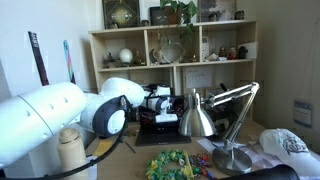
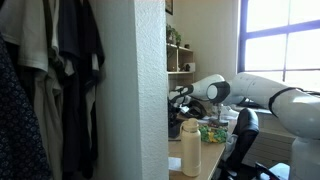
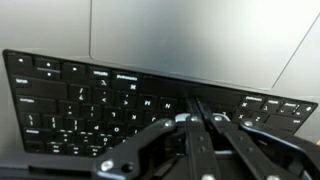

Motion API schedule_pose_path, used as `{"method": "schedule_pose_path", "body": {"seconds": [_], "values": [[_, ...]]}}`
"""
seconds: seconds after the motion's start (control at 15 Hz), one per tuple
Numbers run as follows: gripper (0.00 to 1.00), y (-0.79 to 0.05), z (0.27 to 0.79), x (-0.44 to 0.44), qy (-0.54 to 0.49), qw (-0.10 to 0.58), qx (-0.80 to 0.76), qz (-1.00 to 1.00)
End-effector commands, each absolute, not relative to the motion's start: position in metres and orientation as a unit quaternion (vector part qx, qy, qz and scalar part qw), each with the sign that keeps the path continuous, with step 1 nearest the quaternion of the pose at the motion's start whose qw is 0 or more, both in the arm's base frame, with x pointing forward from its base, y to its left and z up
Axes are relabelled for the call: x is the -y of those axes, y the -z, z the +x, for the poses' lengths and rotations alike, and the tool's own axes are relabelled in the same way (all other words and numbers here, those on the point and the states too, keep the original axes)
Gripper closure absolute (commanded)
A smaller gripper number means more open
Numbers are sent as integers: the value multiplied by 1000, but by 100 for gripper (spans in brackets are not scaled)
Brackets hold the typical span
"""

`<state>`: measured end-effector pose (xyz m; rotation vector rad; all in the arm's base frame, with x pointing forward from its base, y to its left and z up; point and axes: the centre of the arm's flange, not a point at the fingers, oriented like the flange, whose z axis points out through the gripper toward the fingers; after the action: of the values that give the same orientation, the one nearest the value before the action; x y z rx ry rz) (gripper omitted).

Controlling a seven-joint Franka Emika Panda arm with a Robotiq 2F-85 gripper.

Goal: Turn on the laptop

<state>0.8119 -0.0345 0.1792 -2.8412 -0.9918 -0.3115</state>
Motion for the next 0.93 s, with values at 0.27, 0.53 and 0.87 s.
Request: {"method": "schedule_pose_path", "body": {"seconds": [0.27,0.53,0.87], "values": [[94,-206,819,34,113,47,304,-945],[95,-251,803,31,116,35,263,-957],[94,-323,769,25,102,-10,241,-965]]}}
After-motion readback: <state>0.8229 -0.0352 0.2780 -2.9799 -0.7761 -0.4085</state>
